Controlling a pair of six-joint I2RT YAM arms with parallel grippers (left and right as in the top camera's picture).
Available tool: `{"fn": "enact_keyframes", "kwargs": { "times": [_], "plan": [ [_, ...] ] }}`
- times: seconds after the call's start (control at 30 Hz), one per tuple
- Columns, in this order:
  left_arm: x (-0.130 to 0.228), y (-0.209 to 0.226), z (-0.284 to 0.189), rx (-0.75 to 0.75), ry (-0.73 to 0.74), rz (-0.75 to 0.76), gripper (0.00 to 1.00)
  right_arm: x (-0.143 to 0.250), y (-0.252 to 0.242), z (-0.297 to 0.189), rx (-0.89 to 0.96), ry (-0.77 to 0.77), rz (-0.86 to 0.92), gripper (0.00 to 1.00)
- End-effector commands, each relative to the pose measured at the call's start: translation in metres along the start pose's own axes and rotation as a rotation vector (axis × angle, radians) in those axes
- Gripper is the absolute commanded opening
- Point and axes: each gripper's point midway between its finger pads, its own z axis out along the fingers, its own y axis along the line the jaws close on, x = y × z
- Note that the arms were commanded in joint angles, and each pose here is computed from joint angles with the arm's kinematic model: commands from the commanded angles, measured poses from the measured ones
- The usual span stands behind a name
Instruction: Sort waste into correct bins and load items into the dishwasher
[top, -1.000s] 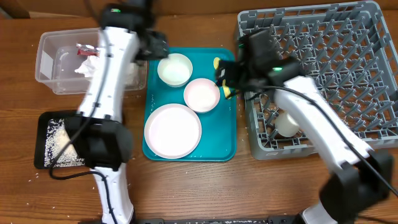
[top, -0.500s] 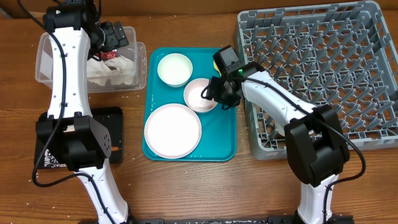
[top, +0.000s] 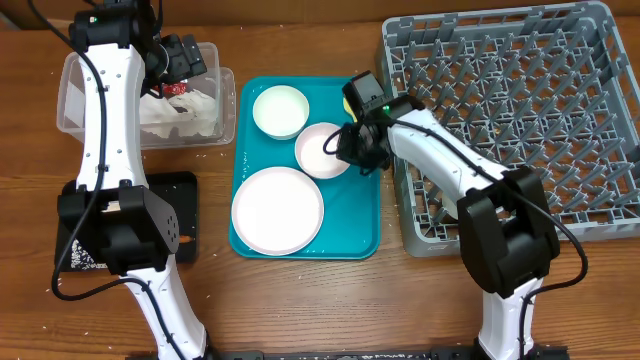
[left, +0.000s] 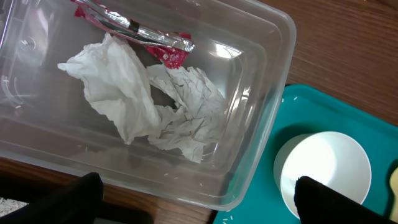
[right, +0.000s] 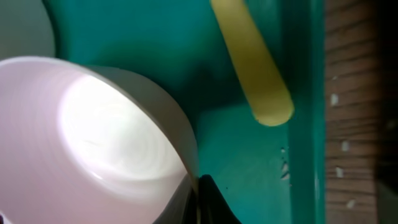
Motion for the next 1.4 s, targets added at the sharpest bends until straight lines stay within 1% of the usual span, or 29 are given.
{"fn": "enact_keyframes", "kwargs": {
  "times": [0.0,0.03,0.1,0.13,0.17,0.27,0.33,0.43,0.5,0.57,0.7,0.77,0.87,1.0,1.07,1.1,1.27,1.3,1.33,1.37],
  "plan": [
    [-0.009,0.001,-0.013,0.001,-0.043,-0.007,1.0,-0.043,0.016,-0.065,0.011,-0.199,-0.077,0.04],
    [-0.009,0.001,-0.013,0.001,-0.043,-0.007,1.0,-0.053,0.018,-0.09,0.03,-0.259,-0.101,0.04],
    [-0.009,0.001,-0.013,0.001,-0.043,-0.007,1.0,-0.069,0.015,-0.125,0.078,-0.358,-0.116,0.04],
    [-0.009,0.001,-0.013,0.001,-0.043,-0.007,1.0,-0.085,0.004,-0.158,0.162,-0.474,-0.104,0.04],
    [-0.009,0.001,-0.013,0.001,-0.043,-0.007,1.0,-0.095,-0.006,-0.175,0.226,-0.546,-0.087,0.04],
    [-0.009,0.001,-0.013,0.001,-0.043,-0.007,1.0,-0.119,-0.045,-0.222,0.493,-0.773,-0.019,0.04],
    [-0.009,0.001,-0.013,0.0,-0.042,-0.007,1.0,-0.132,-0.08,-0.256,0.751,-0.947,0.051,0.04],
    [-0.009,0.001,-0.013,0.001,-0.043,-0.007,1.0,-0.145,-0.101,-0.271,0.911,-1.057,0.122,0.04],
    [-0.009,0.001,-0.013,0.001,-0.043,-0.007,1.0,-0.154,-0.107,-0.268,0.958,-1.074,0.13,0.04],
    [-0.009,0.001,-0.013,0.001,-0.043,-0.007,1.0,-0.169,-0.111,-0.253,0.997,-1.053,0.095,0.04],
    [-0.009,0.001,-0.013,0.001,-0.043,-0.007,1.0,-0.201,-0.117,-0.216,1.097,-0.988,-0.027,0.04],
    [-0.009,0.001,-0.013,0.001,-0.043,-0.007,1.0,-0.21,-0.114,-0.198,1.127,-0.961,-0.087,0.04],
    [-0.009,0.001,-0.013,0.001,-0.043,-0.007,1.0,-0.212,-0.107,-0.173,1.144,-0.911,-0.173,0.04],
    [-0.009,0.001,-0.013,0.001,-0.043,-0.007,1.0,-0.208,-0.104,-0.147,1.164,-0.855,-0.234,0.04],
    [-0.009,0.001,-0.013,0.001,-0.043,-0.007,1.0,-0.203,-0.096,-0.13,1.134,-0.817,-0.29,0.04],
    [-0.009,0.001,-0.013,0.001,-0.043,-0.007,1.0,-0.199,-0.089,-0.118,1.092,-0.779,-0.337,0.04],
    [-0.009,0.001,-0.013,0.0,-0.042,-0.007,1.0,-0.192,-0.075,-0.11,1.063,-0.771,-0.375,0.04],
    [-0.009,0.001,-0.013,0.001,-0.043,-0.007,1.0,-0.191,-0.074,-0.109,1.06,-0.767,-0.382,0.04],
    [-0.009,0.001,-0.013,0.001,-0.043,-0.007,1.0,-0.188,-0.07,-0.106,1.049,-0.755,-0.4,0.16],
    [-0.009,0.001,-0.013,0.001,-0.043,-0.007,1.0,-0.186,-0.067,-0.102,1.034,-0.742,-0.418,0.2]
  ]
}}
